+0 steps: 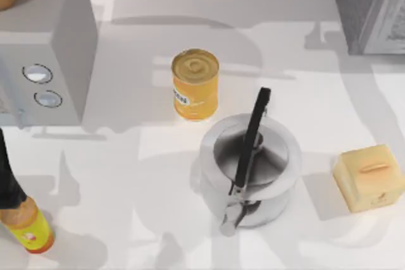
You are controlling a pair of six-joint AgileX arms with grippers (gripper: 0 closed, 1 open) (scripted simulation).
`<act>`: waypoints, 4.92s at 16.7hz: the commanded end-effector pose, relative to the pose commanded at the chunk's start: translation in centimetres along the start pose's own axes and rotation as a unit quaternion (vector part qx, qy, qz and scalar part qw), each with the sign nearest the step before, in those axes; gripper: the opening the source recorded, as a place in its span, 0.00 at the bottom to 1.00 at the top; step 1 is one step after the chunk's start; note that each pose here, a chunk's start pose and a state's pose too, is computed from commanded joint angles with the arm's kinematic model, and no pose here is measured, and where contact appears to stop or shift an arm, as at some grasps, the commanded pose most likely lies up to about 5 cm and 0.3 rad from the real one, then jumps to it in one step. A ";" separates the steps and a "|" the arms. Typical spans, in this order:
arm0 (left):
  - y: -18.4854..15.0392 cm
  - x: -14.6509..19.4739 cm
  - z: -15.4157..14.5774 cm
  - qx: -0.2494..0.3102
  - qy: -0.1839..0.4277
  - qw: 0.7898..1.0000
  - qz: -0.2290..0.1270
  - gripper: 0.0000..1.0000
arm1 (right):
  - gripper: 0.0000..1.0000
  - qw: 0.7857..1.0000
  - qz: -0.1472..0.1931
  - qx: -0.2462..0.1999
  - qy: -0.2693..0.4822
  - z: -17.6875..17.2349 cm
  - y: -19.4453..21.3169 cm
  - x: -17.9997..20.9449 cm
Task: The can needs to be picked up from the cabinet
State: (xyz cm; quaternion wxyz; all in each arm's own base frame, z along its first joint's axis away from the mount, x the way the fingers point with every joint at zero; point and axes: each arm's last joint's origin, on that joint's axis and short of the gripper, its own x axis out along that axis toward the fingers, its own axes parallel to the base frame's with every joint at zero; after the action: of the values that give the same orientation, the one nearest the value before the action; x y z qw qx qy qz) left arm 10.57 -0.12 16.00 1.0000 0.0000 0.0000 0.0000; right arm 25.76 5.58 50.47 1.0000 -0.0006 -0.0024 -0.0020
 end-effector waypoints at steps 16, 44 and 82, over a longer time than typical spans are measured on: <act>0.0 0.0 0.0 0.000 0.000 1.000 0.000 1.00 | 1.00 1.000 -0.002 -0.002 0.001 -2.3 4.0 5.7; 0.0 0.0 0.0 0.000 0.000 1.000 0.000 1.00 | 0.00 1.000 -0.001 0.000 -0.003 -2.1 3.8 6.1; 0.0 0.0 0.0 0.000 0.000 1.000 0.000 1.00 | 0.00 1.000 0.001 0.001 0.016 -28.3 -4.9 -15.4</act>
State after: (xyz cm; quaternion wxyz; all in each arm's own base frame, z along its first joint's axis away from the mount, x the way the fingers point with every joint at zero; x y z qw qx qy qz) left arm 10.57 -0.12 16.00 1.0000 0.0000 0.0000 0.0000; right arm 10.49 0.76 22.08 0.9999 0.0007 0.0138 -0.0010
